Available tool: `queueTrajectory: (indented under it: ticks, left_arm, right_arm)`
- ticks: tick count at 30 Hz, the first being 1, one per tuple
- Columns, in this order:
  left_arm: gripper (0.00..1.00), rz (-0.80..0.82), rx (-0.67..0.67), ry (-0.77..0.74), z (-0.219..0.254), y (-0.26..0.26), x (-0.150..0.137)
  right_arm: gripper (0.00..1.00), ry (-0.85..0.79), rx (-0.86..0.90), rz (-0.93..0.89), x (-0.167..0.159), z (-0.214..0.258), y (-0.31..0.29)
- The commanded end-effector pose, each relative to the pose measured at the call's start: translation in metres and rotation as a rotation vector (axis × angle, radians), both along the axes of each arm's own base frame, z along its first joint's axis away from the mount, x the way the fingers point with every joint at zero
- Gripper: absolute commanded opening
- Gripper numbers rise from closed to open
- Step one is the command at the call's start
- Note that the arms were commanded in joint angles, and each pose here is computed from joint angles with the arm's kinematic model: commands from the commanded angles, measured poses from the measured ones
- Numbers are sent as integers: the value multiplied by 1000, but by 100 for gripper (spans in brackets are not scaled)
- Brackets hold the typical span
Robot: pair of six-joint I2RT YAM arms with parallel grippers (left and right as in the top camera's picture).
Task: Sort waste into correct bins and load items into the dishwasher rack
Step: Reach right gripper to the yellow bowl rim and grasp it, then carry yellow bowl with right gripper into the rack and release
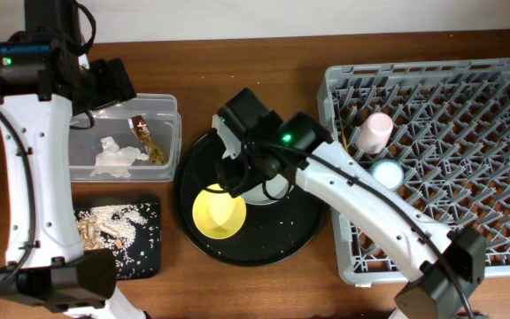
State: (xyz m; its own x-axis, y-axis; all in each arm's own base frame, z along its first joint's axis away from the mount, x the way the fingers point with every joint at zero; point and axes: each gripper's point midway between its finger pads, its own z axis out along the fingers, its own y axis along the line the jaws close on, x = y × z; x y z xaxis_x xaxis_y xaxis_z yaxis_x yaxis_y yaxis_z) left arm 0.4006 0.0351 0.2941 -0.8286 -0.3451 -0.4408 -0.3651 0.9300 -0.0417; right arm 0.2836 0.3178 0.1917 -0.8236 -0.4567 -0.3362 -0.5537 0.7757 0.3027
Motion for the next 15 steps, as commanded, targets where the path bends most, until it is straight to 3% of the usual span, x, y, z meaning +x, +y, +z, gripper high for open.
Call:
queueTrajectory:
  ticks: [1, 15]
  left_arm:
    - [100, 15, 7, 4, -1, 3, 0]
    - [100, 15, 7, 4, -1, 3, 0]
  right_arm:
    - [46, -27, -76, -37, 14, -19, -2]
    - [46, 1, -147, -40, 39, -105, 29]
